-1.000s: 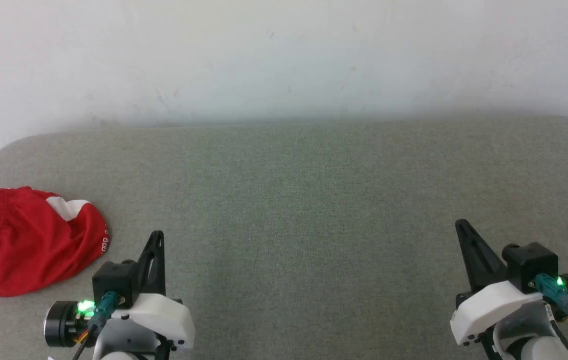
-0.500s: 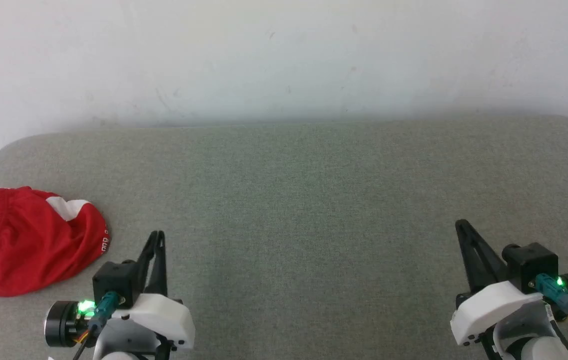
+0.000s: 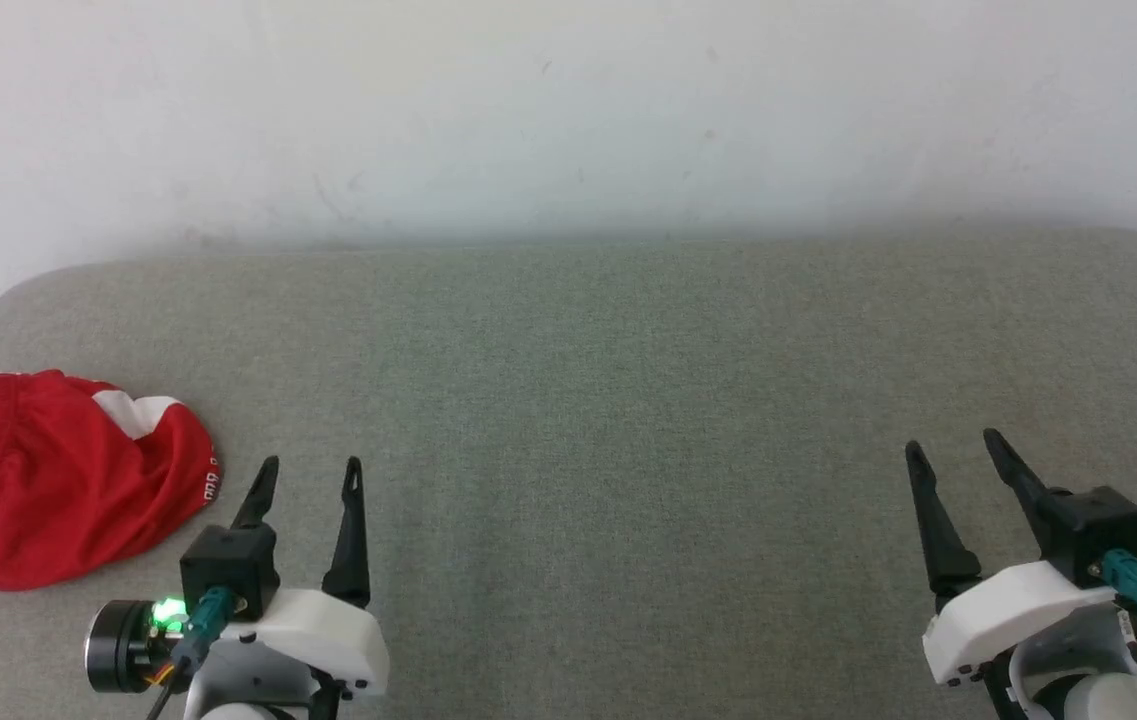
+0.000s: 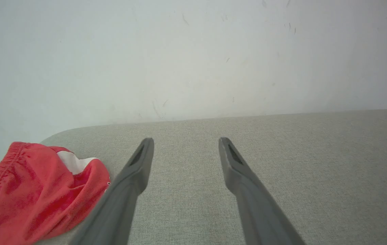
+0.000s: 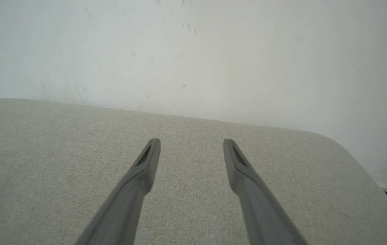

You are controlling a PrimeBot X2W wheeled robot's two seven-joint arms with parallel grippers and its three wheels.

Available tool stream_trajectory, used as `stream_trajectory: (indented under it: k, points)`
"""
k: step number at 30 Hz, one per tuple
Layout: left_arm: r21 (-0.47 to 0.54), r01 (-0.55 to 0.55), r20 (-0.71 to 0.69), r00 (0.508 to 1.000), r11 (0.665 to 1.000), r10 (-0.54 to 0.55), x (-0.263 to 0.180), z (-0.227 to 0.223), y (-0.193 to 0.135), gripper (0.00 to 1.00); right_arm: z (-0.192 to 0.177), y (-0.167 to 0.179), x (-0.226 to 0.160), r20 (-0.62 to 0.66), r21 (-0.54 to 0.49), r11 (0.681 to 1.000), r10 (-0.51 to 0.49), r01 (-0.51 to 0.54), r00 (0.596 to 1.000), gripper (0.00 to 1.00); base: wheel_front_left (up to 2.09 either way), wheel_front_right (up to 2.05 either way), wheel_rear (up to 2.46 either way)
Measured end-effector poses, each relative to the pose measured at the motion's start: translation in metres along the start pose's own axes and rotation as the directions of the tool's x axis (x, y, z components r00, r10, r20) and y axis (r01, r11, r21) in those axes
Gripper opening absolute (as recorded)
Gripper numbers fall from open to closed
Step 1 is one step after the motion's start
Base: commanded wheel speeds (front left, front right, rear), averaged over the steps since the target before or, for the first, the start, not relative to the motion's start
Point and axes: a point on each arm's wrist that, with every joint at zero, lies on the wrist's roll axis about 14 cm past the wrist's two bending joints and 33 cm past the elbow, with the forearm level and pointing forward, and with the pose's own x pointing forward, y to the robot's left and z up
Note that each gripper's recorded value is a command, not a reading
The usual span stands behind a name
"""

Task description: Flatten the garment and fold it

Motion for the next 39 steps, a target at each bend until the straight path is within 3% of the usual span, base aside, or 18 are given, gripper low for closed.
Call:
stream_trajectory:
  k: [18, 39]
  points:
    - [-0.001, -0.036, 0.040, 0.999, 0.999, 0.036, -0.005, 0.005, 0.014, 1.00, 0.000, -0.005, 0.007, 0.024, 0.013, 1.000, -0.013, 0.012, 1.000, 1.00, 0.00, 0.00, 0.00]
    - [-0.011, -0.167, 0.061, 0.984, 0.986, 0.167, -0.033, 0.005, 0.056, 1.00, -0.002, 0.032, 0.027, 0.042, 0.017, 0.995, 0.099, -0.100, 0.994, 1.00, 0.00, 0.00, 0.00]
